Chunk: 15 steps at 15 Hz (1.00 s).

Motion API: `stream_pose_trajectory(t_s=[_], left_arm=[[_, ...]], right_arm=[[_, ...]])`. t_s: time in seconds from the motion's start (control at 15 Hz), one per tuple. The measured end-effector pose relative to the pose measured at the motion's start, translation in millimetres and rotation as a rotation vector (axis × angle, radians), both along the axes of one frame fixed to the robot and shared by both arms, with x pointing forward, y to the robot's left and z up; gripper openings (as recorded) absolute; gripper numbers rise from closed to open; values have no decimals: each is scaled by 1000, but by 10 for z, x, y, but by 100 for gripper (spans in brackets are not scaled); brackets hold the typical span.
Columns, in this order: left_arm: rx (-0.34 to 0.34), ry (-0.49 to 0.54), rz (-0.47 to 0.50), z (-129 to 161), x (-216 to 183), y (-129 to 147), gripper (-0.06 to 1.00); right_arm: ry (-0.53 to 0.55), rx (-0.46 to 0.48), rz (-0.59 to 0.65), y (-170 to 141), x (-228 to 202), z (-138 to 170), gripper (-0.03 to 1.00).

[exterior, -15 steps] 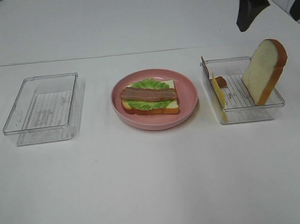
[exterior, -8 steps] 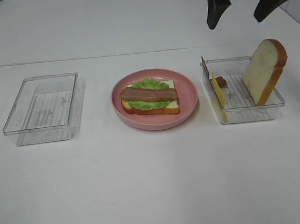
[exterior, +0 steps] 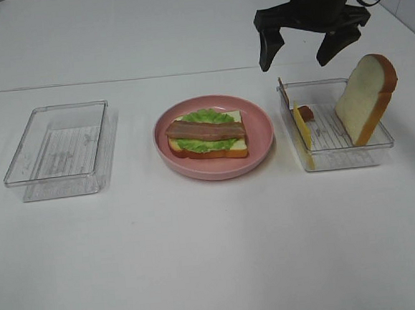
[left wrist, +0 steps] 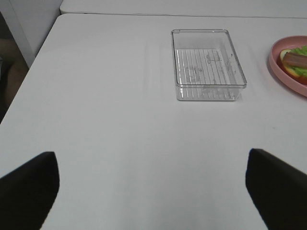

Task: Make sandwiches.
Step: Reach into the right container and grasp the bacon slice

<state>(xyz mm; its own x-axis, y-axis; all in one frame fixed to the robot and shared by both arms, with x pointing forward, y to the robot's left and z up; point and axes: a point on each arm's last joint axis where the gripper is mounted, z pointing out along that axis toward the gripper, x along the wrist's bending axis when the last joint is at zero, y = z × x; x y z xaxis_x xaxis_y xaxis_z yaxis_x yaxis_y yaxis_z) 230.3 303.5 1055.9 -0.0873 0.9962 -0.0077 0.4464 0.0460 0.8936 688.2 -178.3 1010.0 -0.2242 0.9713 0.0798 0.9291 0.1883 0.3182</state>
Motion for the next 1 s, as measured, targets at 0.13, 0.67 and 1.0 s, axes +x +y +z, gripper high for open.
stream_pose_trajectory(t_s=[0.13, 0.67, 1.0], left_arm=[[0, 0, 0, 0, 0, 0, 98], [0, 0, 0, 0, 0, 0, 98], [0, 0, 0, 0, 0, 0, 98]], right_arm=[[16, -2, -2, 14, 53, -163, 96], [-15, -2, -6, 70, 304, -512, 96], [11, -30, 0, 67, 357, -700, 94]])
